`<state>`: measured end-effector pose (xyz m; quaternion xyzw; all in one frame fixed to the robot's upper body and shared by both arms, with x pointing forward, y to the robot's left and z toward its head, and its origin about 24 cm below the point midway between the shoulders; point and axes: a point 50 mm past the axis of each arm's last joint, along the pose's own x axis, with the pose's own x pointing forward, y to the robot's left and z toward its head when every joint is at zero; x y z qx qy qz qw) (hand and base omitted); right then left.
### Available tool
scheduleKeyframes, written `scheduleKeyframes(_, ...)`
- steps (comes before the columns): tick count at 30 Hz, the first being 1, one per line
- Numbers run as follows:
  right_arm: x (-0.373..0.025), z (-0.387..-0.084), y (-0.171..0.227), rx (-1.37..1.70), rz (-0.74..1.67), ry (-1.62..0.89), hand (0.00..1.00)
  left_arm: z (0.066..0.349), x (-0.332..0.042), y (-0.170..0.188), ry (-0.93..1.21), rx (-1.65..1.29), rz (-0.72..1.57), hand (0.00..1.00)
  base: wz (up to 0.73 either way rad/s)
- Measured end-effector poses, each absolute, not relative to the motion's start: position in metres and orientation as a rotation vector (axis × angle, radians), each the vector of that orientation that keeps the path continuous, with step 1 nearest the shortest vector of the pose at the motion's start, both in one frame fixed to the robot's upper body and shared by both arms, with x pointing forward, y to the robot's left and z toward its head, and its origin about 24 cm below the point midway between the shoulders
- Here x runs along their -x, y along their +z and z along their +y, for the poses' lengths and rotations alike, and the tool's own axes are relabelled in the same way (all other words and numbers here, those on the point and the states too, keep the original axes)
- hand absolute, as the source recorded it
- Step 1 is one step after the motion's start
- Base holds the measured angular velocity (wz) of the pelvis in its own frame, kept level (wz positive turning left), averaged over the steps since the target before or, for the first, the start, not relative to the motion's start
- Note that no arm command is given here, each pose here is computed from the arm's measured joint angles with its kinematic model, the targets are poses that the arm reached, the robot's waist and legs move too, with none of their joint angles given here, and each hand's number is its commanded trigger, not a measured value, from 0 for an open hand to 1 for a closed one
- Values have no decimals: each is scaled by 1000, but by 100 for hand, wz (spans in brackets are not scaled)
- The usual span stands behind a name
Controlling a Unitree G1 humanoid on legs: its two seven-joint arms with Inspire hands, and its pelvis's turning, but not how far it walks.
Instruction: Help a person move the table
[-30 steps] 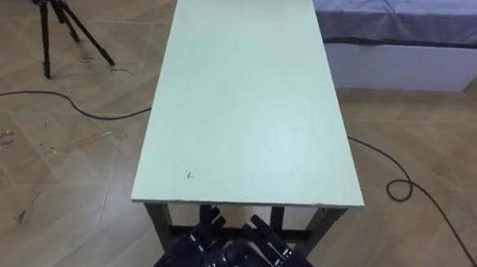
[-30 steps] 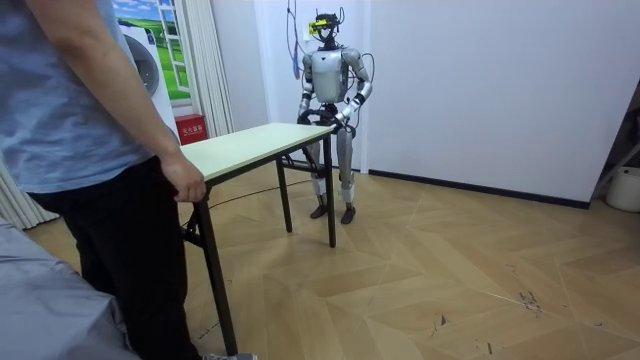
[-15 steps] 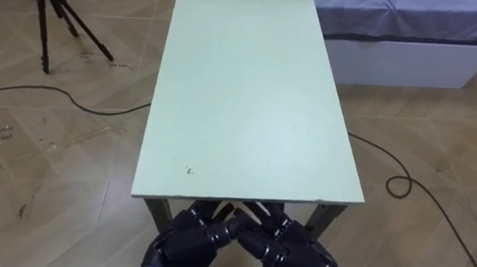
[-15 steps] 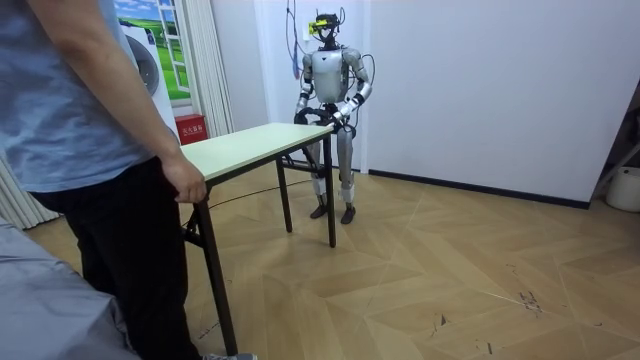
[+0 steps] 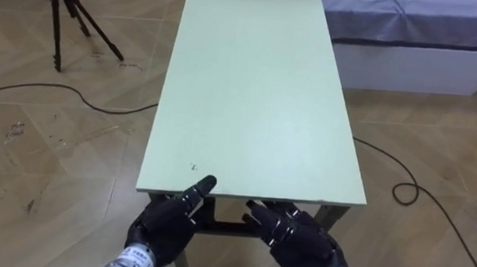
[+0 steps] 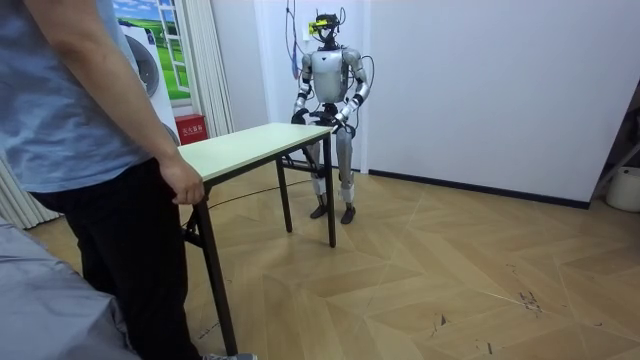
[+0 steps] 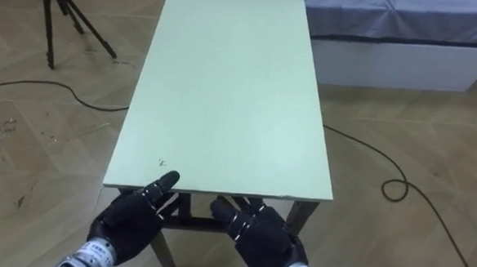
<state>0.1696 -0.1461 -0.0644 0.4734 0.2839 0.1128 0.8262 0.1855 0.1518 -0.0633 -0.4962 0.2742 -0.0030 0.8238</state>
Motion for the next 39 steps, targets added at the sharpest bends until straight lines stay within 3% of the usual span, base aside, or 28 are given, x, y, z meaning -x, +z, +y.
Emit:
scheduleKeyframes(11, -181, -169, -63, -1045, 561, 42, 0, 156, -188, -68, 50, 1092, 607, 0, -8)
scheduleKeyframes(26, -182, -163, -63, -1078, 556, 17, 0, 159, -187, -69, 46, 1028, 617, 0, -2)
scheduleKeyframes(39, -191, -156, -64, -1140, 570, -26, 0, 156, -193, -73, 156, 1311, 573, 0, 0)
